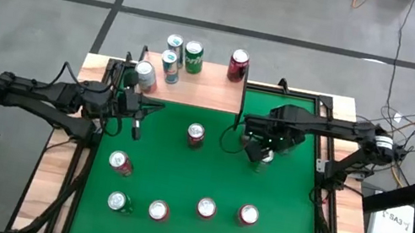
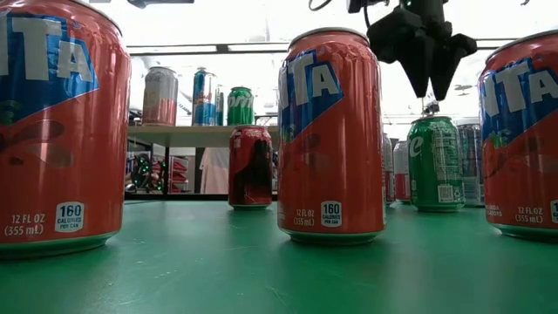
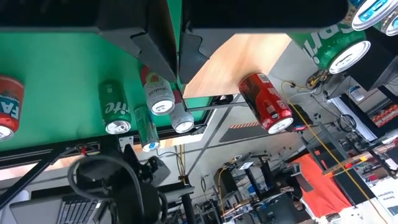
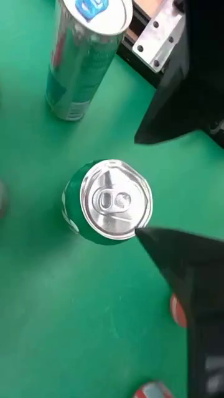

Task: Place canned beverage on shelf
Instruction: Put the green can on the shelf

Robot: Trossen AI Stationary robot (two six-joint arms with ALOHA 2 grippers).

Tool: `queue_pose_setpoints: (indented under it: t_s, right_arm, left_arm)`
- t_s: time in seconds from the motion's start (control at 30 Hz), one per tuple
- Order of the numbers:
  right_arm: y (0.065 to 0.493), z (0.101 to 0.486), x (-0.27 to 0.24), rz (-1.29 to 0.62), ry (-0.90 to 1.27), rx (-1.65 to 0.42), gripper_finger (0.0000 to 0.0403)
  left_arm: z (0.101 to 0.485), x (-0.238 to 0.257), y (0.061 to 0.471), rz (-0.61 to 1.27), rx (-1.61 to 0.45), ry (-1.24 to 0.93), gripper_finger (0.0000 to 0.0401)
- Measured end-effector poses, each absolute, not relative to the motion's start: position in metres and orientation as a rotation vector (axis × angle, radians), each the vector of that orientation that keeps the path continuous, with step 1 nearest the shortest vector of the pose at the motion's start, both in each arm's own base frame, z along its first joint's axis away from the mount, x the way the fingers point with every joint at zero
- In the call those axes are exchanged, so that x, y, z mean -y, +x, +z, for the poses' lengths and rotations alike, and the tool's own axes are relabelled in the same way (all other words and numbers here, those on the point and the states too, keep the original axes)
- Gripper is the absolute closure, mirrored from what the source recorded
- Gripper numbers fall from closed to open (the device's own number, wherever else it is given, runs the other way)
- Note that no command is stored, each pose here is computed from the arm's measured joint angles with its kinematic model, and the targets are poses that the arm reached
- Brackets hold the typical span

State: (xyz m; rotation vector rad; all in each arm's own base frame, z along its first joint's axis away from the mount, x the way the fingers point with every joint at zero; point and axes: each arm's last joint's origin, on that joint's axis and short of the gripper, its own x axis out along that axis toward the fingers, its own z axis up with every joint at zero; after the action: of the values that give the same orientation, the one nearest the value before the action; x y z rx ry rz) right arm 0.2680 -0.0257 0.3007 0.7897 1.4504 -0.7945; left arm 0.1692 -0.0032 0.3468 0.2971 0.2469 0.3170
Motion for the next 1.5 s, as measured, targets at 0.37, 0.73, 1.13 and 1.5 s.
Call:
queue_pose_setpoints:
  t_s: [0.37,0.73,1.13,1.5]
  right_arm:
    - [0.283,0.280,0.027,-0.781,0.767,-1.544,0.0040]
    - [0.286,0.267,0.027,-0.777,0.758,-1.543,0.0037]
    - [0.280,0.211,0.026,-0.756,0.752,-1.540,0.0037]
    - [0.278,0.206,0.025,-0.726,0.708,-1.556,0.0105]
  left_arm:
    - [0.346,0.003,0.170,0.316,-0.251,0.306,0.0401]
    - [0.346,0.003,0.170,0.317,-0.251,0.306,0.0401]
    - [0.346,0.003,0.170,0.318,-0.251,0.306,0.0401]
    - [0.347,0.003,0.170,0.319,-0.242,0.293,0.0401]
